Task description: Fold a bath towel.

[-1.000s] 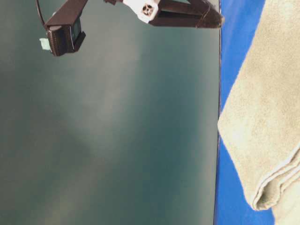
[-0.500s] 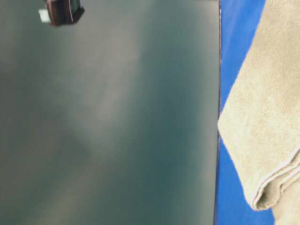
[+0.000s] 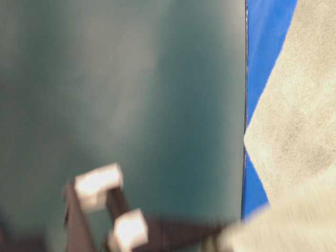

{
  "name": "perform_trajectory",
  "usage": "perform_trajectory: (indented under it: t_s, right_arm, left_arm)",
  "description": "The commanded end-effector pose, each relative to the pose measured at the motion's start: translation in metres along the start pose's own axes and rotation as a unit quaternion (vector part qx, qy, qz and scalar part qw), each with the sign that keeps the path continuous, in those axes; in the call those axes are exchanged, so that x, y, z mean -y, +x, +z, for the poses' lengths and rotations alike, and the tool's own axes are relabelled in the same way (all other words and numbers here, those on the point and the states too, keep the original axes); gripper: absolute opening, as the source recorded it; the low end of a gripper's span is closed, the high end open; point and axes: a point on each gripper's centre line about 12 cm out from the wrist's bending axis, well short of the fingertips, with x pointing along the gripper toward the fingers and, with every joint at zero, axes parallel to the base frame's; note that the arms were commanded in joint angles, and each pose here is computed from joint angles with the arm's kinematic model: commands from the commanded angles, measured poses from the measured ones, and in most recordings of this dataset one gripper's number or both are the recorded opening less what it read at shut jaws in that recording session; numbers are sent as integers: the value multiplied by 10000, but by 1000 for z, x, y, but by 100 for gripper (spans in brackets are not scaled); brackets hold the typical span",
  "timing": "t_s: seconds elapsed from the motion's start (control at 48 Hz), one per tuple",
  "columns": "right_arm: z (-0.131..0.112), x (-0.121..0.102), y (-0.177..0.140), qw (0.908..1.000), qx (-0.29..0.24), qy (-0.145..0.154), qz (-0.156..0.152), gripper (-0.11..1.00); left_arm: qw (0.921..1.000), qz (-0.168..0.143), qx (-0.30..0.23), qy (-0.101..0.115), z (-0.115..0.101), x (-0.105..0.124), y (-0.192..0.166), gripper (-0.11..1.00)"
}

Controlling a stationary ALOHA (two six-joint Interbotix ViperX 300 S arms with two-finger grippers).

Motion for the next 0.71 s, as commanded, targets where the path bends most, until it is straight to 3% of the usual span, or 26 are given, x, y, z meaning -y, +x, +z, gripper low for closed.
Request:
perform_trajectory:
  t_s: [0.0,0.021,0.104,0.188,0.292,0.417,0.563,0.688]
  right_arm:
    - [4,-2,-5,9999,107,-33,54,64]
    - [5,-2,-5,9999,118,-35,53,64]
    - [4,-3,-5,9998,137,-118,48,64]
    - [3,-4,-5,9998,132,-156,48,64]
    - [0,-5,-4,9998,106,-173,64,64]
    - [-4,-8,-4,9996,84,-265,99,64]
    - [-5,-7,-4,9994,95,-323,72,64]
    - [-4,-6,-4,9992,152,-378,60,64]
  left_arm:
    - [9992,350,116,164,-14,-41,7,7]
    - [9983,422,123,395,-17,-53,16,7]
    - [9939,666,175,863,-25,-91,39,7]
    - [9897,861,180,1131,-36,-127,59,7]
    - [9898,765,216,1180,-45,-154,87,7]
    - [9935,579,620,761,-40,-160,100,7]
    - [9925,408,1143,175,-34,-157,100,7]
    - [9888,298,1375,-504,-34,-157,100,7]
